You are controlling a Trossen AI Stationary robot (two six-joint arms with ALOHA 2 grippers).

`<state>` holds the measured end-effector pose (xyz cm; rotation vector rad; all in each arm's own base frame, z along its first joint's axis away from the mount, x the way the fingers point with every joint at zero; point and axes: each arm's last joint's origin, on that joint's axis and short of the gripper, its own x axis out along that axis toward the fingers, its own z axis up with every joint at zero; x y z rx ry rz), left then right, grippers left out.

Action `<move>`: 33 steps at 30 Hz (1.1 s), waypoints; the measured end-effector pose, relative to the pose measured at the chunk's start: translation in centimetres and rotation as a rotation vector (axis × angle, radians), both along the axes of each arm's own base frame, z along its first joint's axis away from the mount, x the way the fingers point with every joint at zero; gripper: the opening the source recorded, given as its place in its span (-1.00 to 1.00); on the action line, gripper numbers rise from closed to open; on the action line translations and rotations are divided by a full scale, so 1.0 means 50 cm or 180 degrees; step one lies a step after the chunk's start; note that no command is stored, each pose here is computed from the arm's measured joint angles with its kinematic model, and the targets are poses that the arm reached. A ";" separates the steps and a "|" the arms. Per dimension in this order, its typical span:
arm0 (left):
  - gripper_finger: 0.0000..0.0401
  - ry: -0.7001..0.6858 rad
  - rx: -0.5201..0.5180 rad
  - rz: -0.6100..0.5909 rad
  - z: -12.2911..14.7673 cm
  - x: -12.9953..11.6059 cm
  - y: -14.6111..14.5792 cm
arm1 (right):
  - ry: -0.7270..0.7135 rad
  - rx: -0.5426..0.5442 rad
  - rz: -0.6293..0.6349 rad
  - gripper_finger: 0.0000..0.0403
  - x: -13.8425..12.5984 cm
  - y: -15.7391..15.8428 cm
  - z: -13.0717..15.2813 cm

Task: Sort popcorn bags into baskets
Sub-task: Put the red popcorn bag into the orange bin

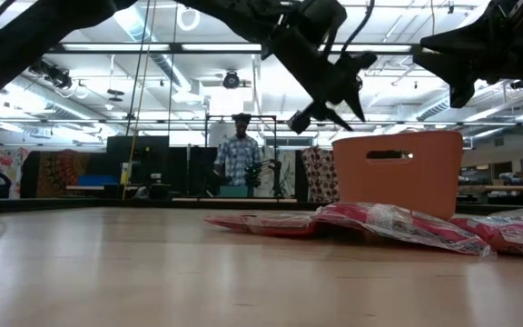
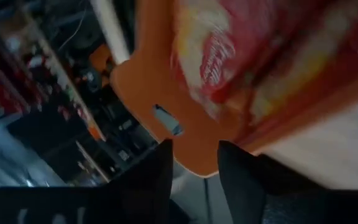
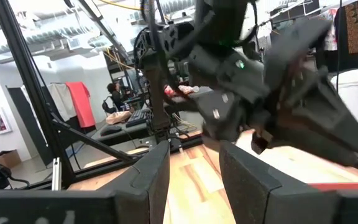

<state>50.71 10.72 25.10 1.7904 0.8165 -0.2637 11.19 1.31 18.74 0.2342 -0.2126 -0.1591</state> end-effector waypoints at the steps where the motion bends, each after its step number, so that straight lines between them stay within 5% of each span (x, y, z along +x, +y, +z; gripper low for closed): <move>1: -0.34 -0.0099 -0.0100 0.0060 0.006 0.001 -0.006 | 0.0003 -0.0001 0.0000 -0.29 0.000 0.000 0.000; 6: -0.35 -0.0424 -0.0738 0.0325 0.032 -0.003 -0.049 | 0.0001 0.0000 -0.0001 -0.29 0.000 0.000 0.000; 13: -0.39 -0.0146 -0.1940 0.0422 0.038 -0.027 -0.143 | 0.0004 -0.0001 -0.0001 -0.29 0.000 0.000 0.000; 23: -0.40 0.0352 -0.3586 0.1558 0.004 -0.054 -0.278 | 0.0009 -0.0002 -0.0001 -0.29 0.000 0.000 0.000; 27: -0.40 0.0645 -0.3659 0.1798 -0.028 -0.062 -0.334 | 0.0008 -0.0002 -0.0001 -0.29 0.000 0.000 -0.001; 33: -0.40 0.0797 -0.2836 0.1440 -0.069 -0.072 -0.417 | 0.0015 -0.0002 -0.0006 -0.29 0.000 0.000 -0.001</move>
